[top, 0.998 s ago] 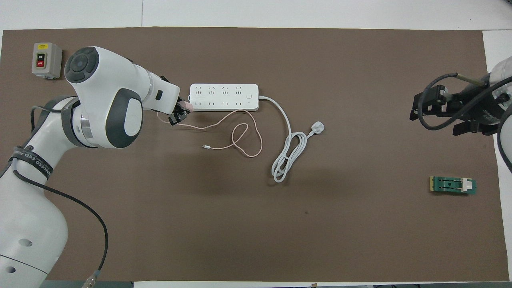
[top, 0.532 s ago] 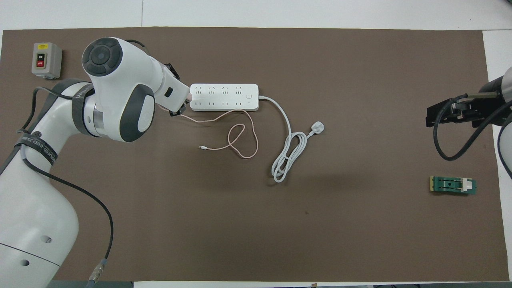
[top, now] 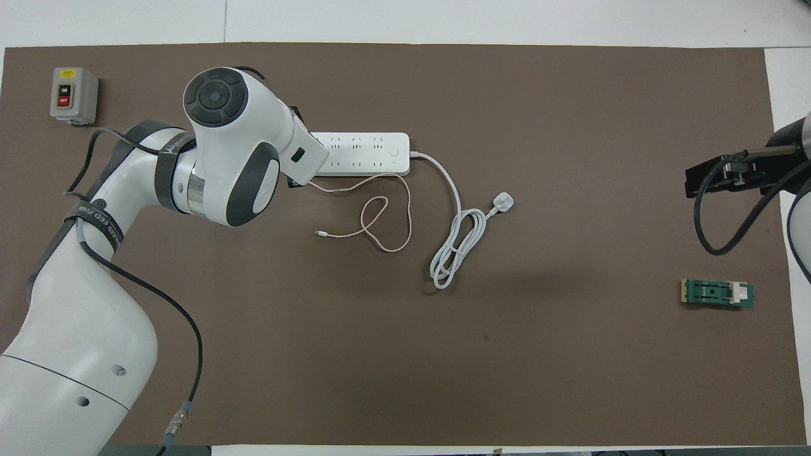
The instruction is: Plug charger into power strip
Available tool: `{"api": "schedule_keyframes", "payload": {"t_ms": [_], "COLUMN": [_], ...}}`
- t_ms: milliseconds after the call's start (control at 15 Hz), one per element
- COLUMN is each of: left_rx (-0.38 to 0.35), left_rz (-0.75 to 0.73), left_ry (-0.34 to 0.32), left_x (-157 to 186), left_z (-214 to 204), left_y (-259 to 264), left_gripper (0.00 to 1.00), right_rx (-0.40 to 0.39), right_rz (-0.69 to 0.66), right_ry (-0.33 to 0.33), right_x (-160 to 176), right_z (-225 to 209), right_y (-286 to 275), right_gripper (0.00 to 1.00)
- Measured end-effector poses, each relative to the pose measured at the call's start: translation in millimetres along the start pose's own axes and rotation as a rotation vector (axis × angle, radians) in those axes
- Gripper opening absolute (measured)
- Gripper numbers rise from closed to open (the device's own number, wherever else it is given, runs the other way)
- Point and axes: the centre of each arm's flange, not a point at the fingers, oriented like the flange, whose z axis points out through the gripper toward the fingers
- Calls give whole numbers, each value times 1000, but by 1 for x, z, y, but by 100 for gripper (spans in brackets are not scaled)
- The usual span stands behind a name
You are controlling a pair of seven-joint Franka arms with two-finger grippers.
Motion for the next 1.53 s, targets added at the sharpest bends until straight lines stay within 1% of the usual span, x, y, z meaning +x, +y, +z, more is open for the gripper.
{"api": "schedule_keyframes", "payload": {"t_ms": [200,466,798,1530], "left_rx": [10,14,12,-7], "left_rz": [10,14,19,2], "left_ry": [-16,-15,-13,-23], "left_x": [-2,0,3,12], "left_z": [-1,-2,-1,9], "left_y": [-2,-1,0,9], "left_gripper": [33,33,33,33], "right_rx": [0,1,29,30], "right_rz": [38,59,61,61], "right_ry": [0,0,-2,-3], "right_x": [0,0,0,0], "right_z": [0,0,0,1], "right_y": [0,-1,-4,-4], "right_gripper": [100,100,100,100]}}
